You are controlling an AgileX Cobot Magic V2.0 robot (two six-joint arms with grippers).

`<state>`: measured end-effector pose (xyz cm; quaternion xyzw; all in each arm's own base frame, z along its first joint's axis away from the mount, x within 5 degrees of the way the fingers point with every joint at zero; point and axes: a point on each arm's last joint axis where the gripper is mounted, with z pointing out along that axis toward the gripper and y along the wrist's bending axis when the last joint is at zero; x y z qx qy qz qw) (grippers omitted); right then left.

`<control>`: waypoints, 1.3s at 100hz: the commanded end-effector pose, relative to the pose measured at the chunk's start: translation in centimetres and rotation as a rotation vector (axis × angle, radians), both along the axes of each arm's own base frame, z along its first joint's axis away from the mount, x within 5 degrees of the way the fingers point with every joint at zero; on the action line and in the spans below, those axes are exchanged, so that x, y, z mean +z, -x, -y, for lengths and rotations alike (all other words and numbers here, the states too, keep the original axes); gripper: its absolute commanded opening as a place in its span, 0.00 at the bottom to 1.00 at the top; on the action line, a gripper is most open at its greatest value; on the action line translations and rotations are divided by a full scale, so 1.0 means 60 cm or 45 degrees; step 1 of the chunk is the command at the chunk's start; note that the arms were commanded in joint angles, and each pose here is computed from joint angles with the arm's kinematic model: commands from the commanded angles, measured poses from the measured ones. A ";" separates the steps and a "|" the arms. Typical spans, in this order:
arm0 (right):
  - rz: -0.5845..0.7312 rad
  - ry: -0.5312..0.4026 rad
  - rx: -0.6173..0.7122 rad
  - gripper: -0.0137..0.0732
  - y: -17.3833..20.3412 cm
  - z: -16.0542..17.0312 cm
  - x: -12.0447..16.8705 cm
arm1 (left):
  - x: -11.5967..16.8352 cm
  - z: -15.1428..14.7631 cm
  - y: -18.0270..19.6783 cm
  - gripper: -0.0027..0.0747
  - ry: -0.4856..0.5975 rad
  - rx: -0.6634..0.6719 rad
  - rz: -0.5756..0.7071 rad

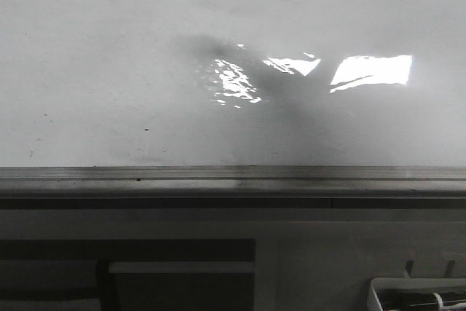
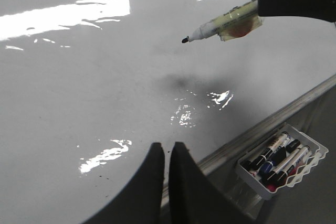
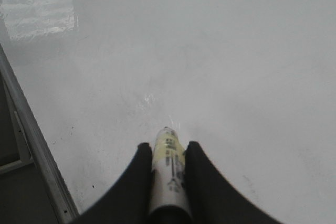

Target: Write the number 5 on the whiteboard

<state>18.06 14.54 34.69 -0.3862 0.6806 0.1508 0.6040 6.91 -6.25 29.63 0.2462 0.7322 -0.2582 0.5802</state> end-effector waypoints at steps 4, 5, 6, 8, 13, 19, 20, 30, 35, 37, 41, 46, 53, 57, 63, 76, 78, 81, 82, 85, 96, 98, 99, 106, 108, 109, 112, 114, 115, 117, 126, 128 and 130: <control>0.053 -0.041 -0.048 0.09 -0.006 0.008 0.025 | 0.021 -0.003 -0.004 0.01 0.123 0.053 0.035; 0.052 -0.041 -0.048 0.09 -0.006 0.008 0.025 | 0.021 -0.003 -0.004 0.01 0.123 0.053 0.035; 0.048 -0.035 -0.047 0.09 -0.008 0.008 0.023 | 0.021 -0.003 -0.004 0.01 0.123 0.053 0.035; 0.043 -0.027 -0.034 0.09 -0.007 0.008 0.022 | 0.021 -0.003 -0.004 0.01 0.123 0.053 0.035; 0.038 0.023 0.010 0.09 -0.006 0.010 0.018 | 0.021 -0.003 -0.004 0.01 0.123 0.053 0.035; 0.039 0.116 0.139 0.09 0.005 0.007 0.018 | 0.021 -0.003 -0.004 0.01 0.123 0.053 0.035; 0.036 0.150 0.178 0.09 0.008 0.006 0.016 | 0.021 -0.003 -0.004 0.01 0.123 0.053 0.035; 0.026 0.294 0.370 0.09 0.035 0.006 0.038 | 0.021 -0.003 -0.004 0.01 0.123 0.053 0.035; 0.017 0.345 0.372 0.09 0.042 0.013 0.058 | 0.021 -0.003 -0.004 0.01 0.123 0.053 0.035; 0.021 0.373 0.361 0.09 0.044 0.017 0.067 | 0.021 -0.003 -0.004 0.01 0.123 0.053 0.035; 0.018 0.426 0.324 0.09 0.046 0.025 0.081 | 0.020 -0.003 -0.004 0.01 0.122 0.053 0.033; 0.031 0.429 0.250 0.09 0.048 0.036 0.109 | 0.020 -0.003 -0.004 0.01 0.118 0.053 0.035; -0.024 0.321 0.147 0.09 0.047 0.042 0.135 | 0.020 -0.003 -0.004 0.01 0.116 0.053 0.037; -0.047 0.273 0.125 0.09 0.047 0.042 0.141 | 0.020 -0.003 -0.005 0.01 0.116 0.055 0.038; -0.083 0.220 0.107 0.10 0.048 0.041 0.142 | 0.019 -0.003 -0.005 0.01 0.118 0.060 0.039; -0.143 0.168 0.085 0.11 0.039 0.028 0.107 | 0.017 -0.004 -0.006 0.01 0.120 0.067 0.042; -0.141 0.167 0.080 0.11 0.037 0.026 0.098 | 0.018 -0.004 -0.006 0.01 0.121 0.068 0.044; -0.144 0.166 0.078 0.11 0.036 0.021 0.081 | 0.018 -0.004 -0.006 0.01 0.121 0.068 0.044; -0.143 0.164 0.077 0.11 0.035 0.021 0.078 | 0.018 -0.004 -0.007 0.01 0.123 0.070 0.046; -0.121 0.151 0.066 0.11 0.033 0.018 0.068 | 0.018 -0.004 -0.007 0.01 0.123 0.070 0.046; 0.028 0.131 0.037 0.11 0.035 0.010 0.029 | 0.018 -0.004 -0.007 0.01 0.124 0.071 0.047; 0.062 0.113 0.028 0.11 0.035 0.008 0.024 | 0.018 -0.004 -0.007 0.01 0.124 0.071 0.047; 0.090 0.091 0.017 0.11 0.035 0.008 0.026 | 0.018 -0.004 -0.007 0.01 0.124 0.071 0.047; 0.142 0.019 -0.002 0.11 0.037 0.003 0.014 | 0.018 -0.004 -0.007 0.01 0.124 0.071 0.047; 0.141 0.022 0.002 0.11 0.037 0.001 0.009 | 0.018 -0.004 -0.007 0.01 0.124 0.071 0.047; 0.144 0.020 0.002 0.11 0.036 -0.001 0.006 | 0.018 -0.004 -0.007 0.01 0.124 0.071 0.047; 0.145 0.020 0.002 0.11 0.035 -0.003 0.003 | 0.018 -0.004 -0.007 0.01 0.124 0.071 0.047; 0.133 0.031 0.005 0.11 0.033 -0.005 0.000 | 0.018 -0.004 -0.007 0.01 0.124 0.071 0.047; 0.127 0.035 0.007 0.11 0.032 -0.006 -0.002 | 0.018 -0.004 -0.007 0.01 0.124 0.071 0.047; 0.116 0.046 0.009 0.11 0.030 -0.008 -0.006 | 0.018 -0.004 -0.007 0.01 0.124 0.071 0.047; 0.088 0.071 -0.001 0.11 0.018 -0.017 -0.019 | 0.018 -0.004 -0.007 0.01 0.124 0.072 0.048; 0.078 0.077 -0.003 0.11 0.015 -0.018 -0.023 | 0.018 -0.004 -0.007 0.01 0.125 0.073 0.049; 0.076 0.076 -0.010 0.11 0.012 -0.019 -0.024 | 0.018 -0.004 -0.007 0.01 0.125 0.073 0.049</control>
